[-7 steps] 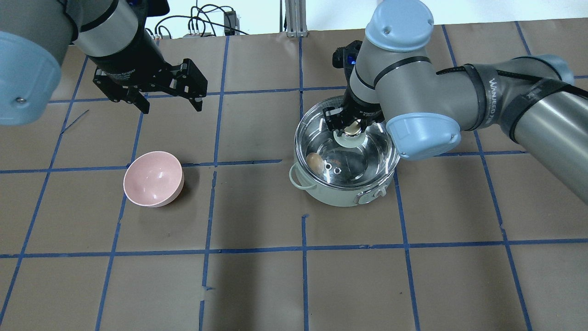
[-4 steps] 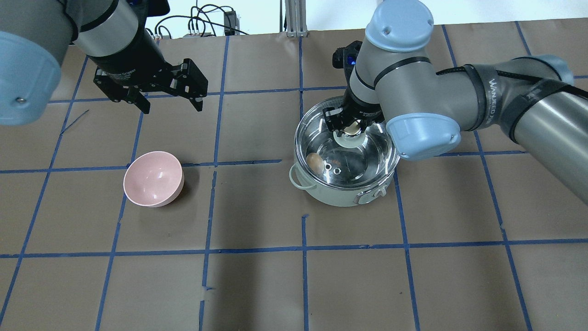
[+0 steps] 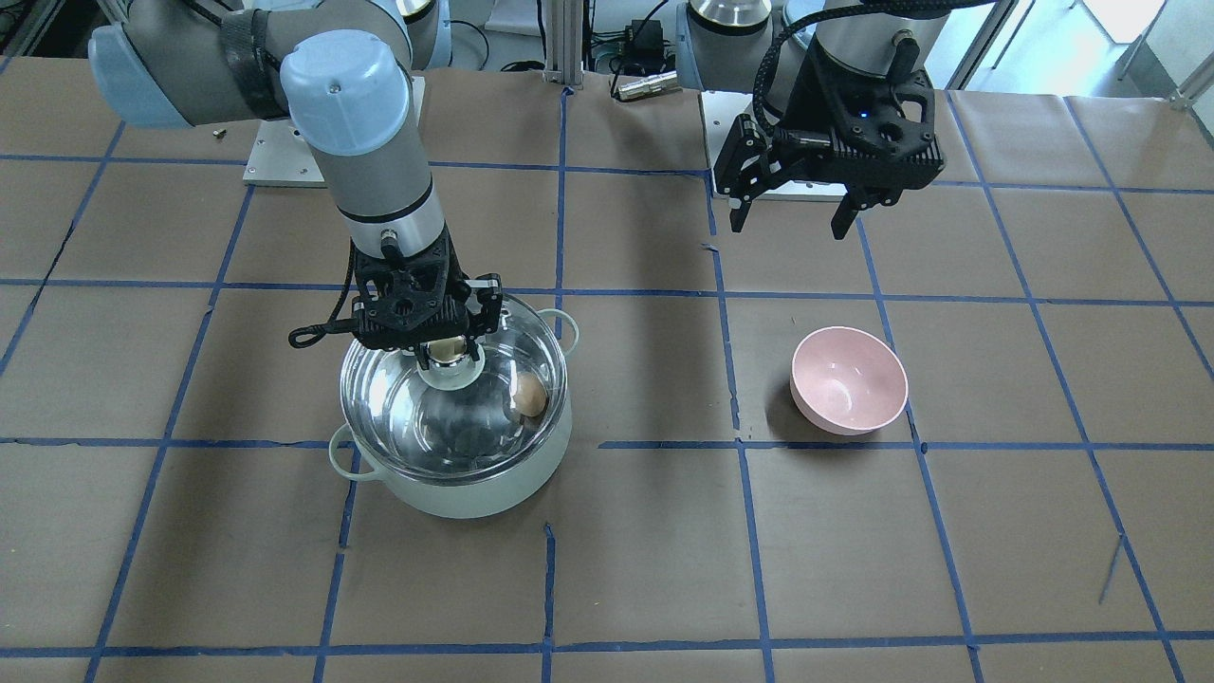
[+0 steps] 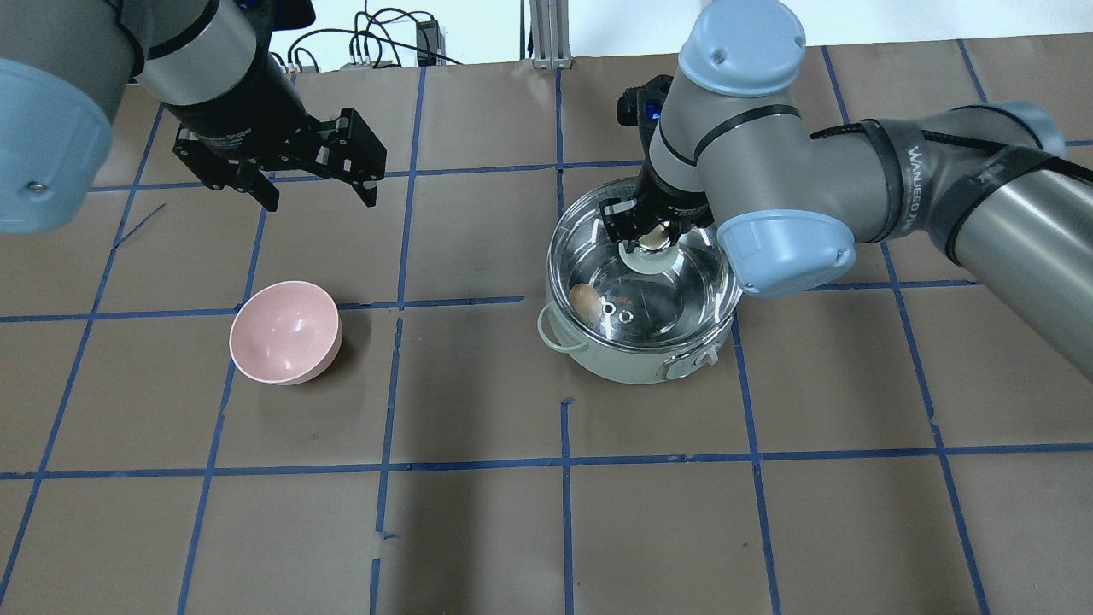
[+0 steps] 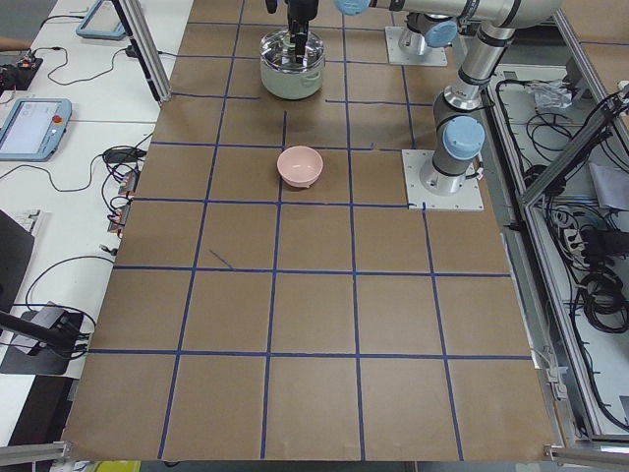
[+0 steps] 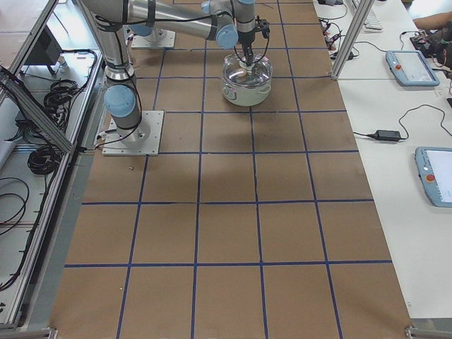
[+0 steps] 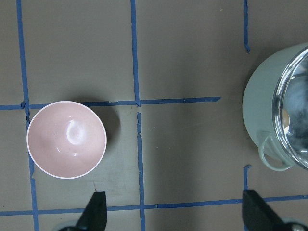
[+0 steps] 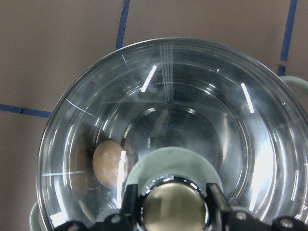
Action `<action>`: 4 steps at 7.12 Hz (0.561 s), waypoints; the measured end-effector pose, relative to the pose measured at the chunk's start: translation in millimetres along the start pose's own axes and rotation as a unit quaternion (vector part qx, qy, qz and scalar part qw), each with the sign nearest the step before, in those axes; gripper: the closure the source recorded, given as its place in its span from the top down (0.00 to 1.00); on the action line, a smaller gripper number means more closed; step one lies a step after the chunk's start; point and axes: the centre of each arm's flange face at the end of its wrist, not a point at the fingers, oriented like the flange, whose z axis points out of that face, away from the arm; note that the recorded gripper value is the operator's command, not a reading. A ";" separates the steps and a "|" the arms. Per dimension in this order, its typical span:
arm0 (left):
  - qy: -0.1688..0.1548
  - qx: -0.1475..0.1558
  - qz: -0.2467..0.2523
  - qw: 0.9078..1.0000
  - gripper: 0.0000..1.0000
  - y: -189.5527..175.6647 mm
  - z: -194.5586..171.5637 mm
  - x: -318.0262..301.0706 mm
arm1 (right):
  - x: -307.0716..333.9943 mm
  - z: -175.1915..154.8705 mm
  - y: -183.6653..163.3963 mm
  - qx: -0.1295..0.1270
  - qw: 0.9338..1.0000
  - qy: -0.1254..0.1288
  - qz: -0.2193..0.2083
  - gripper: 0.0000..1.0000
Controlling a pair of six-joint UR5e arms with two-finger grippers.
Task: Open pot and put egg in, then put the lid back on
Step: 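Lower the lid onto the pot and hold it with the right gripper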
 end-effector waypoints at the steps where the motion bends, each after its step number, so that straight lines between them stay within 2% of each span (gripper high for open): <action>1: 0.000 0.000 0.000 1.000 1.00 0.0 0.0 0.0 | -0.4 0.4 0.0 0.000 1.000 0.000 0.000 0.28; 4: 0.000 0.001 0.000 1.000 1.00 0.1 -0.7 0.0 | -1.8 0.8 0.3 0.000 1.000 0.000 0.001 0.28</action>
